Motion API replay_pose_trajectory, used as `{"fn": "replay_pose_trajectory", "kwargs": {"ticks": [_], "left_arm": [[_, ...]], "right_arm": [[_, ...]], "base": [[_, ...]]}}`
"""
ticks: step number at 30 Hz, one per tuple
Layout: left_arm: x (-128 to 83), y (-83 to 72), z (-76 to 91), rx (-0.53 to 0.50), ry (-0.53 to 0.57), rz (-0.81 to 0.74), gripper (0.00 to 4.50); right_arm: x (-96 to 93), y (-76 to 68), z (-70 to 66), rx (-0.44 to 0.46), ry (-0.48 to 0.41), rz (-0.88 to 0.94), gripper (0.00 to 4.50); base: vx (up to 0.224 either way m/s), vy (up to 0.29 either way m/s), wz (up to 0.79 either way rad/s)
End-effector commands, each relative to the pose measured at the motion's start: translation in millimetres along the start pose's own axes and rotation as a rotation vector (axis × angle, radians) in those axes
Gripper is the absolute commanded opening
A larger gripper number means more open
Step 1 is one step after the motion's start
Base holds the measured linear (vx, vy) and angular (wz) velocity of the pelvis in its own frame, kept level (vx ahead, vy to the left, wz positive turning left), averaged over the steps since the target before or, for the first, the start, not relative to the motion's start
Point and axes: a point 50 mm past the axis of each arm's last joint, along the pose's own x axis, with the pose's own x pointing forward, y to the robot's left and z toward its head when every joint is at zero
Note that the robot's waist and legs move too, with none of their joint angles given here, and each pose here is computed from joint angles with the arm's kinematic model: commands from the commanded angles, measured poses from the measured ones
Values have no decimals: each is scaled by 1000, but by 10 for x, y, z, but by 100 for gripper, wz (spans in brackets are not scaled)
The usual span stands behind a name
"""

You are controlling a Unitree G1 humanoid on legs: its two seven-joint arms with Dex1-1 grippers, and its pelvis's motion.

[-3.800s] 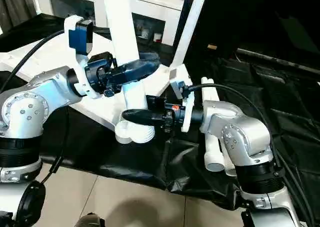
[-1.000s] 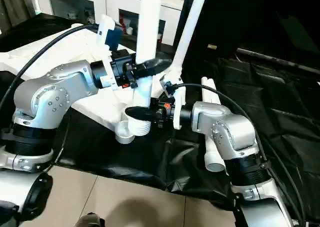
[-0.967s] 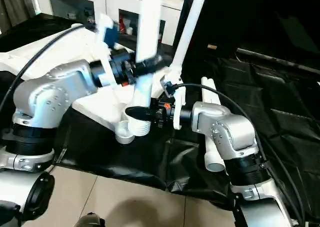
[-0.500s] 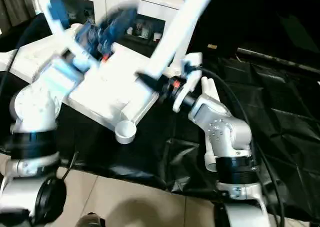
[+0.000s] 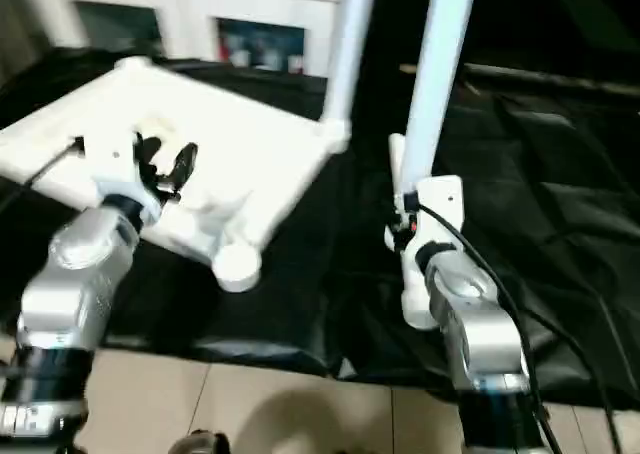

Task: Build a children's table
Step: Pick table leg

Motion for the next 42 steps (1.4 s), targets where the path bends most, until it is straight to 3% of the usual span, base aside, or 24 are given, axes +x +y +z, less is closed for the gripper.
{"fn": "replay_pose_trajectory", "kwargs": {"ticks": [1,9,22,34,42], "left_arm": [[-36,-31,-66,25,9,38,300],[-130,48,-83,54,-17,100,300],[-201,171,-32,84,-28,233,300],[-165,53,-16,50,-49,203,300],[-145,11,95,5,-123,200,300]], "right_arm": [[-56,40,-7,25,-39,10,192],[-25,110,-79,114,-19,27,192],[67,300,-24,93,-49,162,192],[117,88,-12,90,-46,115,192],[106,145,-11,62,-44,162,192]], "base": [[0,0,0],[-22,56,-40],[-73,212,-32],[-75,-60,-18],[-3,2,1]]}}
